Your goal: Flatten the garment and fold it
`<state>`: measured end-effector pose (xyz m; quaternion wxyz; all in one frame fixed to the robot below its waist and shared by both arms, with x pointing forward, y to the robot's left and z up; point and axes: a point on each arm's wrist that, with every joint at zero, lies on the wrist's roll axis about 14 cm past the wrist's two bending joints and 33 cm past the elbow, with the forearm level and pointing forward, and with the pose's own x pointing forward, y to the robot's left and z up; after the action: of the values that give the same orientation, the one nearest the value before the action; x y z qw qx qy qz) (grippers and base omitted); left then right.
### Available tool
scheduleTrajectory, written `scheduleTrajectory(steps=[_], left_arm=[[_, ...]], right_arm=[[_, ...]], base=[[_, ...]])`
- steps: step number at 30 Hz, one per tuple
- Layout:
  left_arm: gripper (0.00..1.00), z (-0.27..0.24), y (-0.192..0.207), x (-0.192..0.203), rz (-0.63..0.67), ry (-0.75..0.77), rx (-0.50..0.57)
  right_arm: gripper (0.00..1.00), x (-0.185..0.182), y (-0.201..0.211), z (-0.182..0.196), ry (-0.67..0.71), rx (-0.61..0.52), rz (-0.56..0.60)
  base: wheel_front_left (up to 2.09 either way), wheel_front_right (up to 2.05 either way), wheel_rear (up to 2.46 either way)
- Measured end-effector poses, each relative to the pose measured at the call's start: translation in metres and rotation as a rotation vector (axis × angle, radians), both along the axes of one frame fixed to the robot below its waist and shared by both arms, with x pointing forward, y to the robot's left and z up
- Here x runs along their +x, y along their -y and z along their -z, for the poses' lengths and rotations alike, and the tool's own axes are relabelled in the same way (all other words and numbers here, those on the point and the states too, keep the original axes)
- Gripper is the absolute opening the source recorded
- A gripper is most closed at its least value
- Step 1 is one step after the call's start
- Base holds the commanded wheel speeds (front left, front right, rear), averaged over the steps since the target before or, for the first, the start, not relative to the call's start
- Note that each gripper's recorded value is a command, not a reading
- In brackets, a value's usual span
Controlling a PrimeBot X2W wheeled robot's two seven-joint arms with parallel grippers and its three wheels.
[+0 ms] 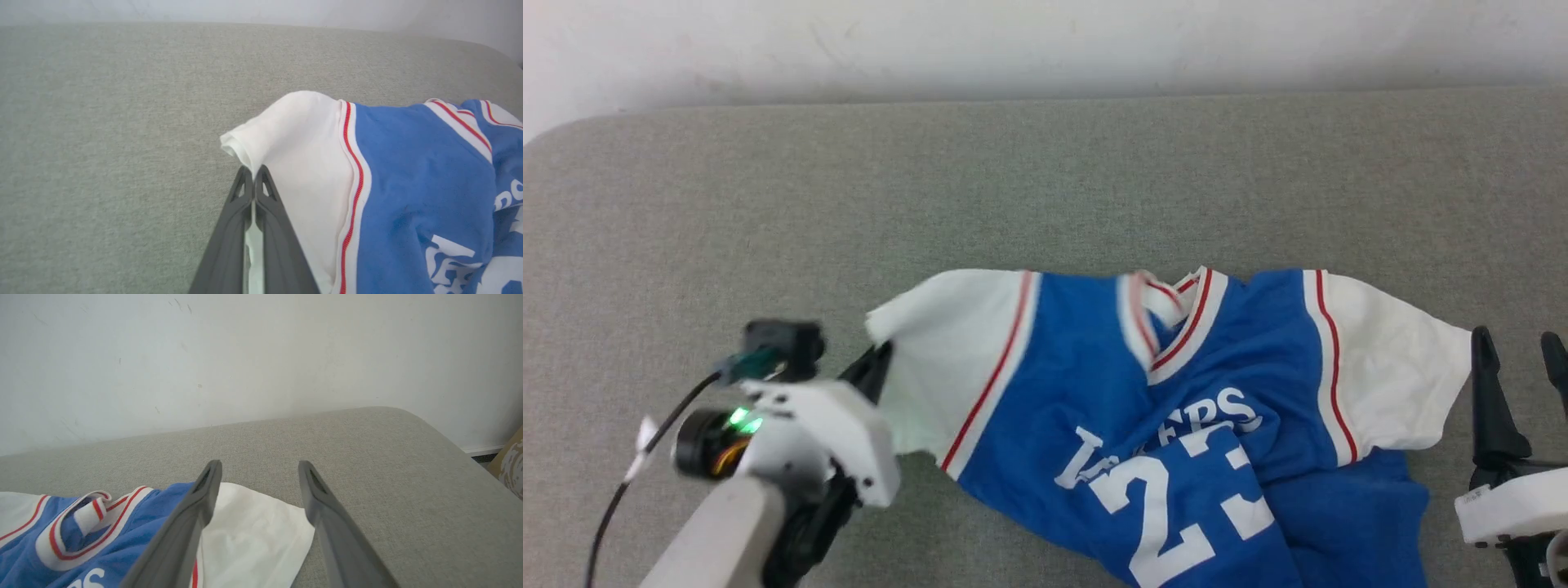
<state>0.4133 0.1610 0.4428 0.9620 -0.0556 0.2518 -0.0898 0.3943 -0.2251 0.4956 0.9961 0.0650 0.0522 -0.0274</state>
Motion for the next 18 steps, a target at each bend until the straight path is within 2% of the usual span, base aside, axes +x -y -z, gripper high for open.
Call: scheduleTrajectory(steps=[7, 13, 18], left_arm=[[0.0, 0.015, -0.047, -0.057, -0.268, -0.058, -0.091], [0.0, 0.011, -0.094, -0.096, -0.484, -0.036, -0.091], [0.0, -0.001, -0.115, -0.106, -0.543, -0.004, -0.058]], right_arm=[[1.0, -0.004, -0.002, 0.0, -0.002, 0.001, -0.005], [1.0, -0.005, 0.001, 0.008, -0.033, -0.002, -0.002], [1.0, 0.001, 0.0, 0.018, -0.086, -0.027, -0.011]], base=[[0.0, 0.0, 0.0], [0.0, 0.0, 0.0], [0.0, 0.0, 0.0]])
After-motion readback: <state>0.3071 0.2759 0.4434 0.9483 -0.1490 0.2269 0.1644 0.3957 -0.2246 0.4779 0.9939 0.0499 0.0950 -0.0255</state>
